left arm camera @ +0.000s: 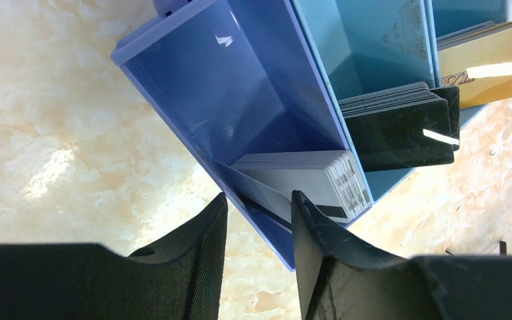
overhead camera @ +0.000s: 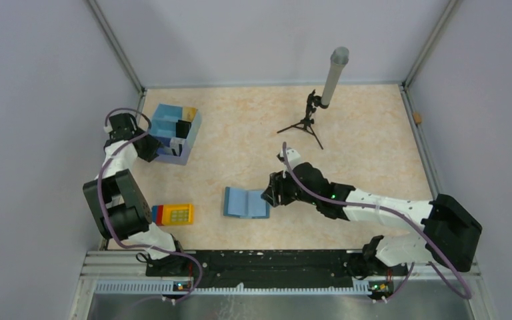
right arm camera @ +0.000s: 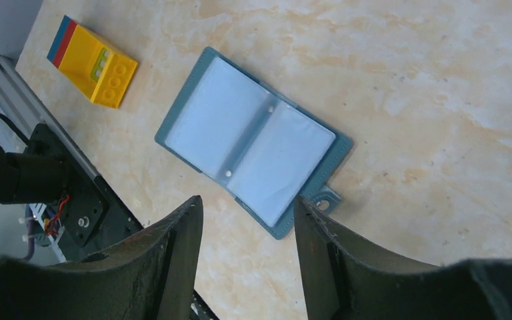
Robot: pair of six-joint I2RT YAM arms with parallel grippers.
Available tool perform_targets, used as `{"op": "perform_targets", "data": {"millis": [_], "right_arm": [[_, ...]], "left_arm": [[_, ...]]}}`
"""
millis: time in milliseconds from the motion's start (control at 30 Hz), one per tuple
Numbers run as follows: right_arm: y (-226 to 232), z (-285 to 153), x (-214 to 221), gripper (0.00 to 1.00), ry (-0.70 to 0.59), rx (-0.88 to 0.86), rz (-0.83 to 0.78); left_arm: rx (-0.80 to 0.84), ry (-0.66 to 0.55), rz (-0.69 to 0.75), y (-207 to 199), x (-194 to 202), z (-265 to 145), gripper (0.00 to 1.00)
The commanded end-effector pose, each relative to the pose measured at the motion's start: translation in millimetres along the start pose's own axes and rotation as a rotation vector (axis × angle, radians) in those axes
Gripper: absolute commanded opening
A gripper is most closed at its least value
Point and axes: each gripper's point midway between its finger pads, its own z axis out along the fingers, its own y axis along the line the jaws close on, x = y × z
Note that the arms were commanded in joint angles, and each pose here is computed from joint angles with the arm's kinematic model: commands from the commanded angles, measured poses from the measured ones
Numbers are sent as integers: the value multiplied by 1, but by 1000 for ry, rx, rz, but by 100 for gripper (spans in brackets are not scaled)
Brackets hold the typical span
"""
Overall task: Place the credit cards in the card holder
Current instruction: Move the storage box to the center of the board.
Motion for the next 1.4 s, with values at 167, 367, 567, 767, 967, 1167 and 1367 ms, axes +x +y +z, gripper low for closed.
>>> {"op": "perform_targets", "data": {"millis": [167, 367, 567, 767, 967, 1167, 1367], "right_arm": [[87, 52, -87, 48, -175, -289, -167], [124, 117, -115, 46, -212, -379, -246], [140, 179, -120, 45, -209, -418, -329], [135, 233, -112, 44, -184, -393, -396], [129, 269, -114, 42, -181, -347, -444], [127, 277, -113, 42, -171, -332, -449], [127, 266, -117, 42, -192, -332, -454]], "left_arm": [[-54, 21, 37, 16, 10, 0, 36], [-66, 26, 62, 17, 6, 3, 34], [-62, 51, 64, 17, 10, 9, 33], [-52, 84, 75, 16, 16, 11, 31], [-64, 117, 108, 17, 27, 14, 28], [-65, 144, 136, 13, 39, 14, 25], [-55, 162, 134, 13, 49, 11, 25]]}}
